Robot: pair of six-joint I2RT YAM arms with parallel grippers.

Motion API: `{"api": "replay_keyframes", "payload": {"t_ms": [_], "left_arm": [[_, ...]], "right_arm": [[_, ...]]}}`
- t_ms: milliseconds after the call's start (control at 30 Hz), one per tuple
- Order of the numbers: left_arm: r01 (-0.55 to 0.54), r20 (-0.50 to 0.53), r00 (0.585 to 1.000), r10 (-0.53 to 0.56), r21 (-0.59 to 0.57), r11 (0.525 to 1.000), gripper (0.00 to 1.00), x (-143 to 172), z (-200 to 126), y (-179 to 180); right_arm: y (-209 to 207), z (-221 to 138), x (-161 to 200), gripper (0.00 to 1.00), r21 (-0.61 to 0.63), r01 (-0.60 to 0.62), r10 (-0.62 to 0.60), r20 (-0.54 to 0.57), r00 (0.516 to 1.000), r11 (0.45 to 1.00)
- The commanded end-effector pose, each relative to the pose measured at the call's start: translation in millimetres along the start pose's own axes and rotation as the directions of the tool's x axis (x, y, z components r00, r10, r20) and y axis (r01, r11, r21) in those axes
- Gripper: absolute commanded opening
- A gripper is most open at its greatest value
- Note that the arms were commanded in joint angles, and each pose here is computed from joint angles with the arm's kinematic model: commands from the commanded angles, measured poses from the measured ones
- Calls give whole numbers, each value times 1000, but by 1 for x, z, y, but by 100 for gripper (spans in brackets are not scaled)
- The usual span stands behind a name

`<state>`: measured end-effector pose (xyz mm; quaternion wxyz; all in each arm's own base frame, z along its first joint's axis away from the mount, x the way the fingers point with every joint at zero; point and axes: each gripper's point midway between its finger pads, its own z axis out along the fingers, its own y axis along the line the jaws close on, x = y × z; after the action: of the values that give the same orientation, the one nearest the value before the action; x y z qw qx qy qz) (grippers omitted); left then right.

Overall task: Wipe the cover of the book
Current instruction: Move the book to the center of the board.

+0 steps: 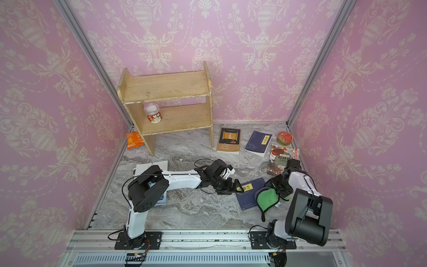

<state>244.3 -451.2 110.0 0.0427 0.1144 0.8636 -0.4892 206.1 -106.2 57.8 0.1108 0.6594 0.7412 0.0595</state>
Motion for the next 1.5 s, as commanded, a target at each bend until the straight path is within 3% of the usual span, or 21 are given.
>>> {"api": "replay_keyframes", "payload": {"t_ms": [0, 167, 367, 533, 767, 967, 1100, 1233, 1467], "left_arm": [[0, -84, 996, -6, -74, 997, 99, 24, 8, 18], [10, -107, 994, -18, -70, 997, 99, 32, 15, 21], [50, -138, 989, -58, -67, 997, 99, 37, 33, 26], [72, -123, 989, -81, -73, 995, 99, 30, 42, 31], [98, -60, 993, -101, -47, 994, 99, -14, 36, 28], [136, 45, 990, -132, -101, 986, 99, -78, -7, 61], [118, 83, 992, -99, -270, 956, 99, -90, -51, 101], [82, 68, 996, -59, -415, 906, 99, -74, -80, 125], [143, 128, 986, -102, -370, 918, 99, -27, -102, 119]], "right_arm": [[26, 2, -8, 0, -69, 149, -148, 10, 989, 986], [34, 20, 16, 0, -57, 308, -312, -69, 948, 950], [16, 38, 50, 0, -36, 365, -364, -200, 910, 930], [5, 41, 71, 0, -33, 405, -402, -224, 888, 914], [-2, 43, 104, 0, -22, 461, -454, -227, 862, 887], [-1, 27, 137, 0, -42, 472, -471, -190, 862, 881], [7, 8, 145, 0, -70, 547, -551, -129, 824, 834], [33, -4, 138, 0, -110, 640, -648, -49, 760, 760], [110, -11, 150, 0, -206, 781, -796, 19, 605, 589]]}}
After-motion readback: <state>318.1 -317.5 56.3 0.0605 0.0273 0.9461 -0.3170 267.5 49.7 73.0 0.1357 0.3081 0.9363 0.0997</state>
